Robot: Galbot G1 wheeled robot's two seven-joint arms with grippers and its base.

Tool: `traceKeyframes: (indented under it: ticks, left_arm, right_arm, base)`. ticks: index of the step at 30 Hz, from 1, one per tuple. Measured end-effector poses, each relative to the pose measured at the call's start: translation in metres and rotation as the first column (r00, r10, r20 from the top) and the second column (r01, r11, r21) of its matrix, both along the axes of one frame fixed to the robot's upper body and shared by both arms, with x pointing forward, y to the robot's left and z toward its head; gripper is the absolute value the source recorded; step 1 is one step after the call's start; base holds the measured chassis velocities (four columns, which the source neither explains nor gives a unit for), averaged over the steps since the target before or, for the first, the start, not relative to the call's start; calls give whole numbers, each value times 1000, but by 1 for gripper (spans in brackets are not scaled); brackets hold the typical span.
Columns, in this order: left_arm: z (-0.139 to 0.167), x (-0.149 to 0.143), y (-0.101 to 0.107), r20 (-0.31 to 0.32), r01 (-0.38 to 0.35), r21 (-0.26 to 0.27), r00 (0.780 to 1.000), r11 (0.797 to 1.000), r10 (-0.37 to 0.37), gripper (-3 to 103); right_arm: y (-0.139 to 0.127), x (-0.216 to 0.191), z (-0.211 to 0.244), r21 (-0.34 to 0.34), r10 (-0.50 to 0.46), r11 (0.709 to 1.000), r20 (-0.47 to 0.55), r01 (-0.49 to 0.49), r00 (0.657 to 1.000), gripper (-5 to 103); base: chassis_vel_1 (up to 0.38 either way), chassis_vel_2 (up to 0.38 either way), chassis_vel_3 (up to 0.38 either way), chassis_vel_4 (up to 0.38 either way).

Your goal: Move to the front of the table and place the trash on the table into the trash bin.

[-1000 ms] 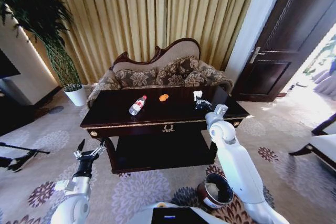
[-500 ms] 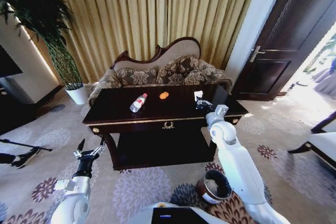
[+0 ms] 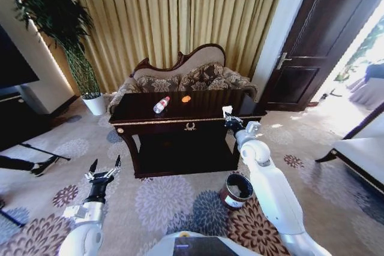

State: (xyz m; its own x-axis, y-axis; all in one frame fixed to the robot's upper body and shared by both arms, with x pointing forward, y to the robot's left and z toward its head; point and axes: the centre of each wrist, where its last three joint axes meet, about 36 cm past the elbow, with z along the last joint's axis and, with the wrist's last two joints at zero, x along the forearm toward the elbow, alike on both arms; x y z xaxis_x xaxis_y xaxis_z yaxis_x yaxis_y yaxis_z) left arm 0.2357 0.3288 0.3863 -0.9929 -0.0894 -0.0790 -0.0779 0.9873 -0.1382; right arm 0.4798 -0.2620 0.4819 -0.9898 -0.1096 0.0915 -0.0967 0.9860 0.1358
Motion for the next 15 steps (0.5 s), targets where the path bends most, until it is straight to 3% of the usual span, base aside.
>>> traceKeyframes:
  ticks: [9,15]
  left_arm:
    - [-4,-2,2,-2,-4,0,1000,1000,4,100]
    - [-4,-2,6,1,-6,-5,1000,1000,6,100]
  right_arm:
    - [1,3,-53,-73,-15,997,-94,8,995,0]
    - [-19,11,-119,-155,-34,988,-200,3,979,0]
  base:
    - [18,-28,-24,22]
    - [0,0,0,0]
